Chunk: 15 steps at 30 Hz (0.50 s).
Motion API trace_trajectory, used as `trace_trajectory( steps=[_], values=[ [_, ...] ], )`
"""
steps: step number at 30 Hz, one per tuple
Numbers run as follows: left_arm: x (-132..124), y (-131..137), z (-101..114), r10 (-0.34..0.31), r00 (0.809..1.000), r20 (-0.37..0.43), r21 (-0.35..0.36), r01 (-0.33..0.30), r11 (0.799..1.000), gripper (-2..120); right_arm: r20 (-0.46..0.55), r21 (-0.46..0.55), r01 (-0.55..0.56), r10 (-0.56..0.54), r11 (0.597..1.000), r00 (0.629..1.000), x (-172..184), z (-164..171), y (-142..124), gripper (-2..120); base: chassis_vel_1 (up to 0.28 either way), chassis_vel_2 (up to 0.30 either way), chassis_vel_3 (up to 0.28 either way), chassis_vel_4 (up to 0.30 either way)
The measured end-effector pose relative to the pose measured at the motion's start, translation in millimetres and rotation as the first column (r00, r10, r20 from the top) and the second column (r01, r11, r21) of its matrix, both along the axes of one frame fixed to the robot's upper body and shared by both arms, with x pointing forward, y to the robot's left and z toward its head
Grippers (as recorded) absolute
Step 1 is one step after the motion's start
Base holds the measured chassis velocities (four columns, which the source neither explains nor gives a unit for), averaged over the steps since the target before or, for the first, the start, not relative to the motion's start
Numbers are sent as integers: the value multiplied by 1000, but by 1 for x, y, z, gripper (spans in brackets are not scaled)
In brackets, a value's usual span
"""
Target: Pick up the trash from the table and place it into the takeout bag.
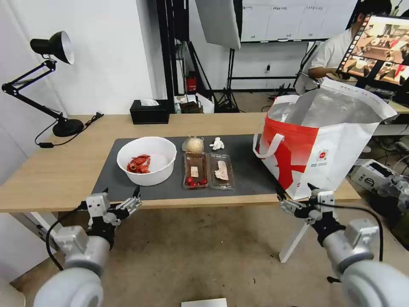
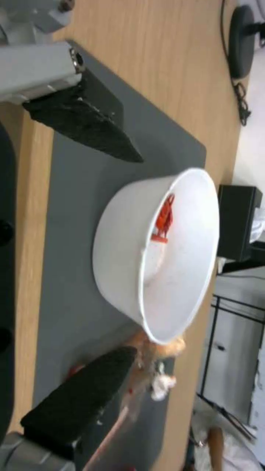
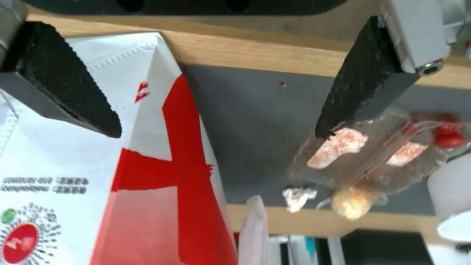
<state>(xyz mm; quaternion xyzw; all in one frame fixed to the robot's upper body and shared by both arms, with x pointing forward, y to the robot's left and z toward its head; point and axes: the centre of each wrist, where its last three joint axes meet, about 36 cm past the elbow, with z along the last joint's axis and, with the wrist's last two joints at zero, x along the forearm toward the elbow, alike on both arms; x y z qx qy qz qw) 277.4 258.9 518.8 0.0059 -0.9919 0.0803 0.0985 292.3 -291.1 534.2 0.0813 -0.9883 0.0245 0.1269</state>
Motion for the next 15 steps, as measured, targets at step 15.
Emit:
trace_trajectory(
  steps=[15],
  values=[
    [-1,0,-5,-14,1000,-13,-16,14,1000,100,-34,22,-75,76,997,997,7,6,1,100,0,0,0,0]
  ],
)
